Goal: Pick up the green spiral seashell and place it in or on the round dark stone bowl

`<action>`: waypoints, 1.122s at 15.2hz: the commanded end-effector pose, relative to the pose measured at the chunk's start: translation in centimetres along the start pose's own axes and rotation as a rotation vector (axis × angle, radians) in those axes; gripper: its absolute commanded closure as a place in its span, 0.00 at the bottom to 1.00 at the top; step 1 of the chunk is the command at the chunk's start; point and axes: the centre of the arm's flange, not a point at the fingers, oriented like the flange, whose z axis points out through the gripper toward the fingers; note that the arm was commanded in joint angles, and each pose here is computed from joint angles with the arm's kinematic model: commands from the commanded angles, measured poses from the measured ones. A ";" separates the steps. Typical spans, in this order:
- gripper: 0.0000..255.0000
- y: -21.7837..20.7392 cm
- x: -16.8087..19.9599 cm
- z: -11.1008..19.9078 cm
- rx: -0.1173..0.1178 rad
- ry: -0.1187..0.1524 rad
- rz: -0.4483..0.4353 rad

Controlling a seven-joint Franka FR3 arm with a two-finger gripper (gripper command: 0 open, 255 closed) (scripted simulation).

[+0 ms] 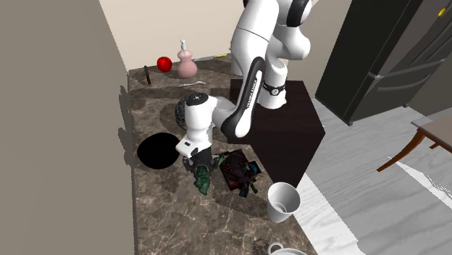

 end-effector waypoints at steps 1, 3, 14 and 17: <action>1.00 0.0 0.2 -1.0 0.000 0.000 0.000; 1.00 0.1 0.3 -2.1 0.000 0.000 0.000; 1.00 4.0 -2.8 -5.9 0.000 0.000 0.000; 1.00 6.8 -5.6 -6.1 0.000 0.000 0.000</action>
